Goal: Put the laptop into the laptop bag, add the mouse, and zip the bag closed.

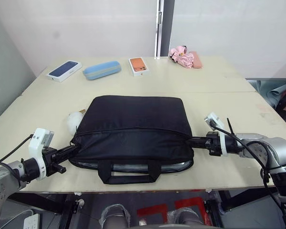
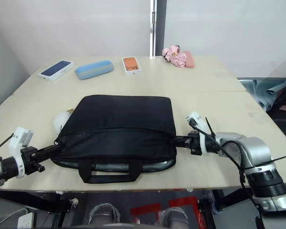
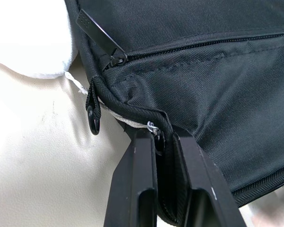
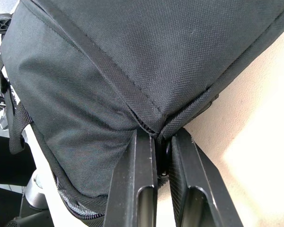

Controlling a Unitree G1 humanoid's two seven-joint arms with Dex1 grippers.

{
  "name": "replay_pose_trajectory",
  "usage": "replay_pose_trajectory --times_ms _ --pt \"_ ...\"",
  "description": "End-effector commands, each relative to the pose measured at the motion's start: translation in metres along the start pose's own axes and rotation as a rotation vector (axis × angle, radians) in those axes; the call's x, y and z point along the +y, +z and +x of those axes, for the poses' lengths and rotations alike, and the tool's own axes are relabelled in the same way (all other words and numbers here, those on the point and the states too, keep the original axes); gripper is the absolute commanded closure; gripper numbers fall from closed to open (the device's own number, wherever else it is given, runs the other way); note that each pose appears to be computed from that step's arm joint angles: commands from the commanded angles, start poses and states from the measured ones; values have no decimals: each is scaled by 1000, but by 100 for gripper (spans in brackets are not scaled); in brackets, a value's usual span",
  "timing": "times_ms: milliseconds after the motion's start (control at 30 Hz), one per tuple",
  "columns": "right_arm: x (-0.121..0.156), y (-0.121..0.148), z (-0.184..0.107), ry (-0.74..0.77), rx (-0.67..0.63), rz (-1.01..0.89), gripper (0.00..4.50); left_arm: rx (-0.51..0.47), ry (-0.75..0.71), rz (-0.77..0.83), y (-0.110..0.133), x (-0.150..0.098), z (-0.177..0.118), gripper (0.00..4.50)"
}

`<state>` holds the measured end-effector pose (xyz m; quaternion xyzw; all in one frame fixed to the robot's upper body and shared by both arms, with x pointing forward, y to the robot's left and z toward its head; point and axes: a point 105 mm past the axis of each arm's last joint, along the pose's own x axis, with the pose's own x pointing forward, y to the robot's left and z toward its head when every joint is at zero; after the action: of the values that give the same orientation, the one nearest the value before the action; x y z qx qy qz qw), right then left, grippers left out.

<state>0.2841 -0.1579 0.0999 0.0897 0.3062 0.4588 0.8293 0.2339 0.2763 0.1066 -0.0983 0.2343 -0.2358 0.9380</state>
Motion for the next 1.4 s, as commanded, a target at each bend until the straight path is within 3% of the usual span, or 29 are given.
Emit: replay_pose_trajectory --times_ms 33,567,633,700,733,767,967,1000,1367,1400 --pt "8 10 -7 4 -31 -44 448 20 -46 9 -1 -8 0 450" --pt "10 9 -6 4 -19 -46 448 37 -39 38 -2 -5 -1 450" --pt "7 10 -7 -9 -26 -49 358 39 -31 42 -2 -4 -3 353" --pt "5 11 -9 -15 -29 -51 299 42 -28 42 -2 -3 -4 292" --pt "5 11 -9 -16 -29 -52 285 43 -28 42 -3 -3 -5 281" --pt "5 12 -10 -12 -32 -54 229 45 -25 42 -3 -2 -6 223" --pt "1 15 -15 -27 -38 -68 20 45 -10 48 -2 5 -10 7" --pt "-1 17 -16 -35 -44 -71 4 40 -5 52 0 7 -10 0" --pt "-1 17 -10 -26 -27 -60 4 64 -41 31 -3 8 7 0" --pt "-2 17 -9 -33 -33 -59 27 65 -38 33 -3 9 7 0"
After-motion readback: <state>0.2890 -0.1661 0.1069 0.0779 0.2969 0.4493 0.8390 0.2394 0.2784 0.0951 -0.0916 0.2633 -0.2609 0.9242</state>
